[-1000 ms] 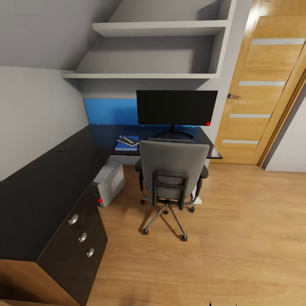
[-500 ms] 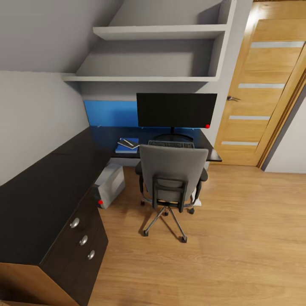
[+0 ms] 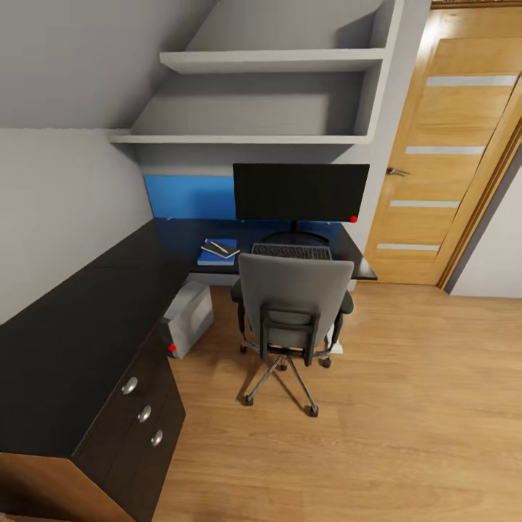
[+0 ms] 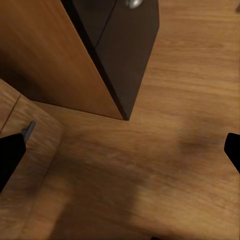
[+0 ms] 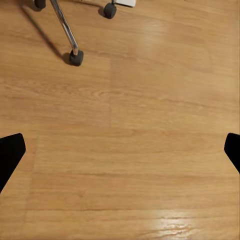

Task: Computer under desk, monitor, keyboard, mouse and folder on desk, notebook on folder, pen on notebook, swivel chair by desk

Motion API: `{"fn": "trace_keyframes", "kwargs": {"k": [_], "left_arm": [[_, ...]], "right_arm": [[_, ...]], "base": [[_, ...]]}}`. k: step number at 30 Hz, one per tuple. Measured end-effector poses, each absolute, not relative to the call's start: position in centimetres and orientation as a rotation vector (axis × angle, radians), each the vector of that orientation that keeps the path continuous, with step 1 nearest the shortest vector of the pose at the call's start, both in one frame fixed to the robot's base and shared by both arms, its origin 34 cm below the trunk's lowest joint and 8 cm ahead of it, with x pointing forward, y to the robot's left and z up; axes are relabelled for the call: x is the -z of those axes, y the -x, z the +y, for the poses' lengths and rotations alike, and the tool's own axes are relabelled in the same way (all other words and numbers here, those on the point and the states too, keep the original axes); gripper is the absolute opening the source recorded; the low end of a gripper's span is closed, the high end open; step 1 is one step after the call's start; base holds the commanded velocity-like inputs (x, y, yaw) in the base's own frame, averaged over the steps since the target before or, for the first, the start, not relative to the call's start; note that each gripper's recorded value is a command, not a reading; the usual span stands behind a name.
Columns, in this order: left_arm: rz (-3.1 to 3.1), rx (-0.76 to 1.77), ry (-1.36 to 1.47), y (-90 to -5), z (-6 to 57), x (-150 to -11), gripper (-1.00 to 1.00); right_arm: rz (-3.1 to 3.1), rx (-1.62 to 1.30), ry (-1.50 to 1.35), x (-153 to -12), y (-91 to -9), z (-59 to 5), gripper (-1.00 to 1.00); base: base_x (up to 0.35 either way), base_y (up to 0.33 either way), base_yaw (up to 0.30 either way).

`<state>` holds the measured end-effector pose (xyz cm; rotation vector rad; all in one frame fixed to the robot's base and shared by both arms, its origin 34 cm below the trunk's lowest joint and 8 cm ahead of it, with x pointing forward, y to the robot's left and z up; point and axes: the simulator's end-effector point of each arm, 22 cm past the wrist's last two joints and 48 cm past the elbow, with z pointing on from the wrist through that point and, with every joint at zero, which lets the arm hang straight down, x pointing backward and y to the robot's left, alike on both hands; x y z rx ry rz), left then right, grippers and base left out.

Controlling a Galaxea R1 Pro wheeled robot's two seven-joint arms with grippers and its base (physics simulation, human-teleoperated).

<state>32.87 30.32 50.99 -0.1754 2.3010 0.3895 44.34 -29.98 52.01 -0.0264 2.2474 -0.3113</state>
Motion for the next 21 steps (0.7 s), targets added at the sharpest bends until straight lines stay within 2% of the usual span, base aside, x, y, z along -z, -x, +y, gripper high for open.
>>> {"fn": "trace_keyframes", "kwargs": {"k": [21], "left_arm": [[2.309,-0.381,0.166,-32.85,30.18,-51.54,1.00]], "right_arm": [[2.248,0.311,0.026,-52.69,-44.36,-29.98,1.00]], "base": [[0.000,0.000,0.000]]}}
